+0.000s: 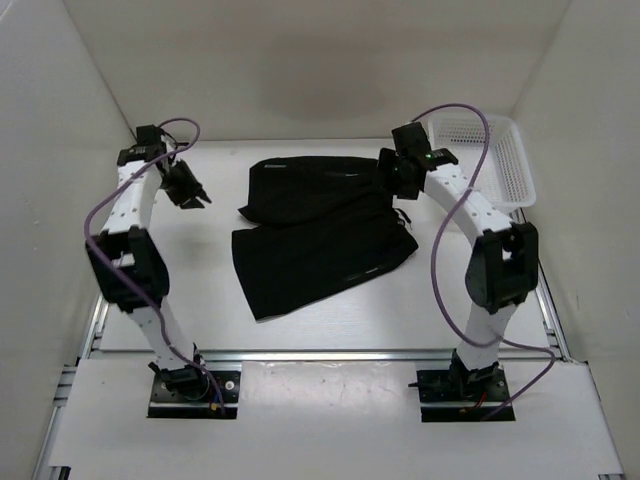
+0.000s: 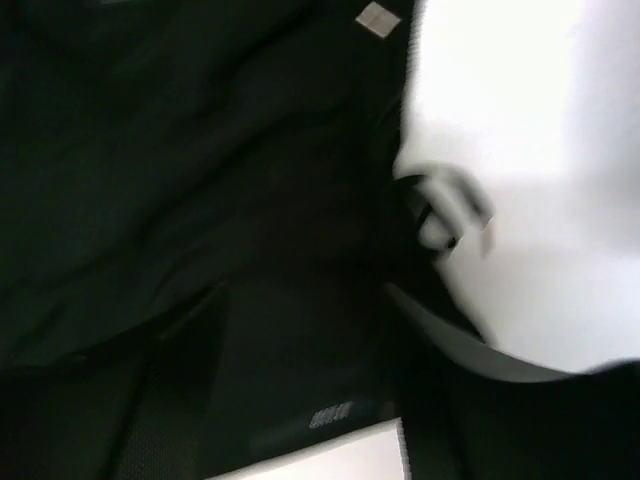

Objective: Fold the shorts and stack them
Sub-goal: Flatten the shorts out

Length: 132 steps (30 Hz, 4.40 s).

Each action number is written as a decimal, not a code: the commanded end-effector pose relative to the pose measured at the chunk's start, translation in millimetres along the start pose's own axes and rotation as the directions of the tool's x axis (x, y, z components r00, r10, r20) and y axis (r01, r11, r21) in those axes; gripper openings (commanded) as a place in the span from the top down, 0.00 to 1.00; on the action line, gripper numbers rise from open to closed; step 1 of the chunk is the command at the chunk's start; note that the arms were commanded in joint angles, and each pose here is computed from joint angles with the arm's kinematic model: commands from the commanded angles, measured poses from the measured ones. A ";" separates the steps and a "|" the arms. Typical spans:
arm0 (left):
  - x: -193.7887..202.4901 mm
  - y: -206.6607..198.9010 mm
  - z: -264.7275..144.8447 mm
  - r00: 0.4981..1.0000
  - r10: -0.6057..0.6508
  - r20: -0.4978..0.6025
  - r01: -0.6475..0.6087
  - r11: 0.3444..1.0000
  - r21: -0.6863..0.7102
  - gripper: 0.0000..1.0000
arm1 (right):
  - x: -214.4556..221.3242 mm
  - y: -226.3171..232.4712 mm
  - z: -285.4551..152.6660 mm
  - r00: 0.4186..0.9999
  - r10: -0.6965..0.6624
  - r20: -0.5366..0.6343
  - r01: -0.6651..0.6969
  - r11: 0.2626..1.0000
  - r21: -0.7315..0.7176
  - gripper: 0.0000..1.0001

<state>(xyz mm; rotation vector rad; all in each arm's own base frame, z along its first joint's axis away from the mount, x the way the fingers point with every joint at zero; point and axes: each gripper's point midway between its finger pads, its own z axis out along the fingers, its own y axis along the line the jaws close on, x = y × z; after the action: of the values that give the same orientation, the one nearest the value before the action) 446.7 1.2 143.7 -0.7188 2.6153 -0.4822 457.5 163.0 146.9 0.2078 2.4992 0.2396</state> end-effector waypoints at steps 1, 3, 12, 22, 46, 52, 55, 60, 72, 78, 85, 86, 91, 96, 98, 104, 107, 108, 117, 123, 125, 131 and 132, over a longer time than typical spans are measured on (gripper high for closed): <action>40.2 10.2 -49.4 0.996 0.050 0.078 -0.046 0.997 -0.055 0.64 | 11.2 17.1 -49.1 0.998 0.028 0.048 -0.024 0.996 -0.087 0.28; 102.5 28.3 -39.5 0.999 0.017 -0.028 -0.019 0.998 -0.063 0.55 | 42.8 -0.8 -58.3 0.999 0.034 0.008 -0.034 0.997 -0.065 0.19; 255.7 47.3 -4.9 0.954 0.013 -0.300 -0.050 0.992 -0.116 0.17 | 133.3 -60.4 -71.3 0.960 0.215 -0.181 -0.238 0.965 -0.112 0.30; 311.6 58.6 42.1 0.886 0.034 -0.462 -0.128 0.977 -0.173 0.14 | 136.9 -73.6 -29.3 0.919 0.313 -0.240 -0.350 0.928 -0.126 0.26; 122.3 -69.9 -182.8 0.959 0.165 0.231 -0.188 0.979 0.081 0.90 | 14.0 -23.1 -163.9 0.970 0.176 0.167 -0.129 0.957 -0.260 1.00; 100.9 -100.6 -317.2 0.832 0.120 0.541 -0.289 0.927 0.239 0.90 | -10.8 -2.6 -270.3 0.945 0.111 0.308 0.011 0.929 -0.370 1.00; 109.5 -100.2 -376.7 0.747 0.078 0.660 -0.330 0.906 0.266 0.90 | -12.4 6.2 -329.8 0.922 0.087 0.378 0.092 0.898 -0.431 1.00; 123.8 -84.9 -458.3 0.576 -0.036 0.817 -0.340 0.898 0.279 0.90 | 2.1 14.8 -423.8 0.878 0.085 0.472 0.200 0.830 -0.521 1.00; 81.1 -88.6 -435.4 0.570 0.003 0.822 -0.264 0.947 0.180 0.90 | 9.8 4.4 -392.7 0.907 0.079 0.415 0.143 0.867 -0.477 1.00; 13.4 -98.6 -311.0 0.689 0.099 0.718 -0.189 0.981 0.046 0.90 | -10.9 14.7 -253.6 0.966 0.086 0.244 0.029 0.902 -0.431 1.00; -64.8 -104.3 -126.9 0.871 0.123 0.476 -0.128 0.991 -0.022 0.71 | -81.3 44.9 -87.4 0.986 0.142 0.083 -0.097 0.908 -0.407 0.41; -74.3 -89.9 -62.8 0.920 0.120 0.374 -0.102 0.992 -0.068 0.28 | -79.9 43.7 -29.3 0.990 0.143 -0.005 -0.134 0.912 -0.387 0.33; -88.0 -84.3 -5.9 0.957 0.108 0.270 -0.086 0.992 -0.091 0.08 | -120.0 70.4 -9.0 0.984 0.179 -0.023 -0.168 0.862 -0.478 0.24; -67.3 -78.9 -37.0 0.938 0.120 0.324 -0.105 0.992 -0.064 0.08 | -84.7 53.1 -23.7 0.990 0.140 0.000 -0.129 0.906 -0.404 0.30; -40.4 -62.3 -30.3 0.961 0.115 0.251 -0.096 0.991 -0.088 0.11 | -50.2 30.7 -30.1 0.991 0.131 -0.029 -0.133 0.932 -0.336 0.32; 51.1 -33.3 -29.8 0.980 0.160 0.118 -0.142 0.979 -0.147 0.17 | 34.6 -16.5 -63.7 0.992 0.106 -0.069 -0.118 0.969 -0.217 0.27; 60.8 -22.7 -23.1 0.979 0.170 0.112 -0.149 0.973 -0.176 0.26 | 74.6 -33.2 -64.0 0.990 0.076 -0.117 -0.096 0.980 -0.177 0.27; 61.7 -21.0 -18.8 0.980 0.169 0.102 -0.148 0.972 -0.182 0.33 | 83.6 -39.1 -59.5 0.988 0.077 -0.135 -0.098 0.983 -0.154 0.29; 104.9 1.5 15.5 0.987 0.141 -0.075 -0.154 0.968 -0.200 0.18 | 136.5 -64.1 -20.3 0.963 0.063 -0.263 -0.075 0.996 -0.037 0.24; 155.3 23.6 51.4 0.971 0.103 -0.214 -0.155 0.959 -0.239 0.07 | 143.9 -69.5 8.2 0.950 0.094 -0.298 -0.094 0.995 0.014 0.27; 154.9 34.8 67.6 0.970 0.086 -0.229 -0.148 0.952 -0.269 0.13 | 150.6 -75.3 19.0 0.943 0.114 -0.314 -0.109 0.994 0.032 0.35; 133.5 36.8 103.9 0.966 0.076 -0.246 -0.147 0.948 -0.284 0.50 | 144.7 -68.1 24.5 0.938 0.141 -0.315 -0.148 0.989 0.002 0.97; 120.7 32.8 104.1 0.971 0.071 -0.226 -0.134 0.951 -0.279 0.74 | 141.5 -66.5 21.7 0.940 0.149 -0.306 -0.157 0.988 -0.001 1.00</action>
<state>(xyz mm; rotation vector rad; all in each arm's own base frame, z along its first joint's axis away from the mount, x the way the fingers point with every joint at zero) 347.3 -65.8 12.3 -0.6627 3.0283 -0.1136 332.6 125.7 17.5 0.3766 2.8662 0.3505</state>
